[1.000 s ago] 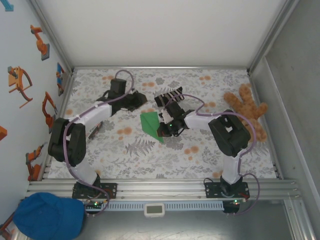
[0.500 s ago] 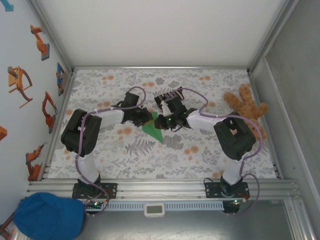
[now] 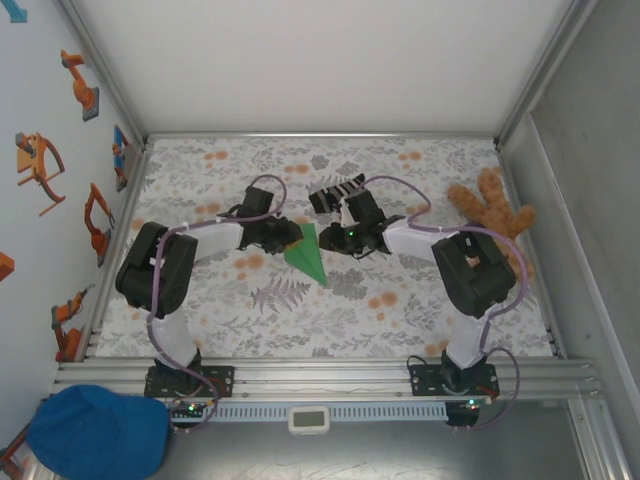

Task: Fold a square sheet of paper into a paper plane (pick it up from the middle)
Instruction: Fourth fold the wing at the center of the table, then pick up the paper from the center of the table.

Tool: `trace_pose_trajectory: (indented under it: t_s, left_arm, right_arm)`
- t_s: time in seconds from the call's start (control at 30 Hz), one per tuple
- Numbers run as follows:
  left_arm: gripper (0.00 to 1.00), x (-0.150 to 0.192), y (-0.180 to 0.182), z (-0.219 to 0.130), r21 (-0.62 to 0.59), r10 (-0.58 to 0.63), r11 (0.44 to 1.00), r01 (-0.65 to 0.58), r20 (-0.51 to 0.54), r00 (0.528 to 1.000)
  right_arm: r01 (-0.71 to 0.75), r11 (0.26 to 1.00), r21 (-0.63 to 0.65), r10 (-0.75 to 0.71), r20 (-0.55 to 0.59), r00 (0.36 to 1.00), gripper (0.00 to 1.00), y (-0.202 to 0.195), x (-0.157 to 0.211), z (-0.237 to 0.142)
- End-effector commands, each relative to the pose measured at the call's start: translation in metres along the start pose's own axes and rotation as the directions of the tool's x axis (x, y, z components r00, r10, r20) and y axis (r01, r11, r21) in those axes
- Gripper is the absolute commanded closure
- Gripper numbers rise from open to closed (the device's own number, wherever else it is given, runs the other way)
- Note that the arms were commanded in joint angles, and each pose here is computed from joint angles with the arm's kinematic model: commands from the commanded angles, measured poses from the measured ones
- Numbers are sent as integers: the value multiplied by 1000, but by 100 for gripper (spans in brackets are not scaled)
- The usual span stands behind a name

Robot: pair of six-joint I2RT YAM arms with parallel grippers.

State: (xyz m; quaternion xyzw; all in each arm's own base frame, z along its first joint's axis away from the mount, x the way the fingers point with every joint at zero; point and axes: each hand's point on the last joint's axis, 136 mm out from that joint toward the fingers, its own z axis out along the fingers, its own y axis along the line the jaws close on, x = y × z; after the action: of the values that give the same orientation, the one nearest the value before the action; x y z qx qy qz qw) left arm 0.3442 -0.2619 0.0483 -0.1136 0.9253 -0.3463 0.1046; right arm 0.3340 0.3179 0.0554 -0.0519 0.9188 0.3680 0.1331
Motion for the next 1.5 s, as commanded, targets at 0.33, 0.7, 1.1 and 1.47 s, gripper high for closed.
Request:
trace_pose_trajectory:
  t_s: [0.33,0.7,1.1,1.47]
  left_arm:
    - [62,-7,26,-46,35,-105,994,102,87,991]
    - [57,-5,8,-81,150,-110,985,84,171,979]
    - [35,1,-93,-128,480,40,866,-140,214,976]
    - [52,-7,-145,-144,597,106,759,-260,280,954]
  right_arm:
    - [39,993,-113,-45,-53,998,82,17,-12,28]
    - [23,930,-366,5,74,997,100,55,-43,-8]
    - [33,776,-630,40,100,994,100,135,-62,-88]
    - [42,728,-684,43,108,993,100,154,-63,-113]
